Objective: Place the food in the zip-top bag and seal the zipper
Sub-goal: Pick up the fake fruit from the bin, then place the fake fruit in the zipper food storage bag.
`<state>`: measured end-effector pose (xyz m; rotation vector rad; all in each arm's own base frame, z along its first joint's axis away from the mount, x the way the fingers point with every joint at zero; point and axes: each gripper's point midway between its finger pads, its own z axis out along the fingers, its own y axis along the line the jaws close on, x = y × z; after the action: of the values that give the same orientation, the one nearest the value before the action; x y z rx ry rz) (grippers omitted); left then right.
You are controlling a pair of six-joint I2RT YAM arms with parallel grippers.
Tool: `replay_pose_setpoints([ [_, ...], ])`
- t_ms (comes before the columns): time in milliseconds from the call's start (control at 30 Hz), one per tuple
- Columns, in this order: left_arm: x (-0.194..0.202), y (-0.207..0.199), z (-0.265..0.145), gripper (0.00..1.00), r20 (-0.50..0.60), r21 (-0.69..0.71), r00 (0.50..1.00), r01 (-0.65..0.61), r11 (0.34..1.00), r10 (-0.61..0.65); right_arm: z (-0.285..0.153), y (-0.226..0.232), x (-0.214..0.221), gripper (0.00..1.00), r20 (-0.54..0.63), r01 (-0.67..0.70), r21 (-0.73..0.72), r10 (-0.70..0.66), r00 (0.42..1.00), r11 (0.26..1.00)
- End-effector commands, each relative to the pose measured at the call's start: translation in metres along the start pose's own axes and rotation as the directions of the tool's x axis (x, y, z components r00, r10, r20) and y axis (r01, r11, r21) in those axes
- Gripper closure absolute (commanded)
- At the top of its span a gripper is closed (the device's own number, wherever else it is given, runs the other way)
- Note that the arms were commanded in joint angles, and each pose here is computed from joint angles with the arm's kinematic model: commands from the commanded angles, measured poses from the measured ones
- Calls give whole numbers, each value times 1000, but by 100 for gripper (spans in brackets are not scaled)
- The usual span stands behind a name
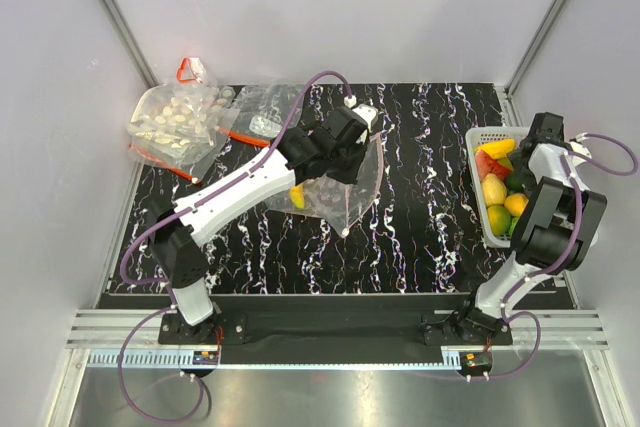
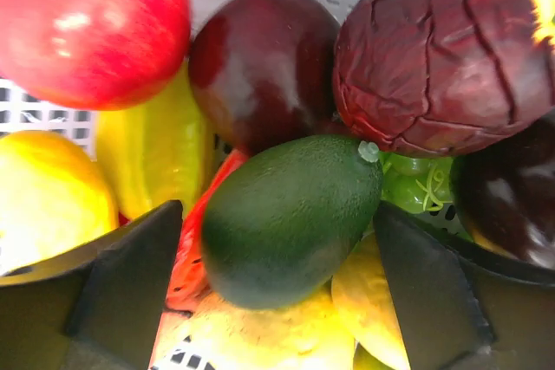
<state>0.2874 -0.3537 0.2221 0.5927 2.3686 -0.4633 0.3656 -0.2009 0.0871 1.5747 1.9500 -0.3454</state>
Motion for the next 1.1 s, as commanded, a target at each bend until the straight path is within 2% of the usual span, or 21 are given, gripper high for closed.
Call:
replay_pose_setpoints([
  [0,-20,-6,-10,100,64,17,998,-13,1000,12,-7,12,-20,11,56,-69,-30,71,996,997],
  [100,-21,-6,-11,100,67,18,998,-14,1000,13,-16,9,-22,30,87,-63,-75,69,994,995],
  [133,-22,-6,-12,100,70,18,997,-16,1000,15,-31,13,-33,37,117,-75,-125,90,989,989],
  [200,-23,-4,-13,100,71,10,997,-20,1000,19,-51,13,-38,45,137,-65,-185,92,986,981],
  [367,-23,2,-16,100,71,-24,997,-26,999,28,-94,17,-45,52,188,55,-333,9,982,941],
  [467,-23,2,-16,100,75,-28,997,-27,999,29,-126,24,-37,53,187,144,-458,-63,980,877],
  [500,-23,1,-15,100,72,-26,997,-30,999,32,-145,29,-37,55,202,162,-525,-62,977,835],
  [533,-24,0,-15,100,75,-24,997,-29,999,31,-158,38,-17,55,149,182,-620,-113,982,763],
  [667,-28,-1,-15,100,77,-21,996,-31,999,32,-215,57,25,60,152,256,-797,-228,962,548],
  [767,-31,0,-14,100,70,-39,997,-34,999,37,-245,63,59,60,185,316,-838,-314,931,444],
  [800,-30,0,-9,100,58,-46,997,-37,998,40,-273,68,79,61,212,337,-872,-346,914,356],
  [867,-32,2,-10,100,58,-66,997,-41,997,45,-300,66,101,61,235,341,-904,-365,901,259],
  [900,-31,2,-6,100,49,-74,998,-44,996,48,-322,68,118,61,256,343,-922,-382,888,180],
  [1000,-30,4,-2,100,35,-95,998,-42,995,46,-355,63,142,61,294,344,-937,-389,873,62],
  [1067,-31,3,-2,100,34,-94,999,-38,995,41,-365,64,152,62,310,346,-938,-397,864,23],
])
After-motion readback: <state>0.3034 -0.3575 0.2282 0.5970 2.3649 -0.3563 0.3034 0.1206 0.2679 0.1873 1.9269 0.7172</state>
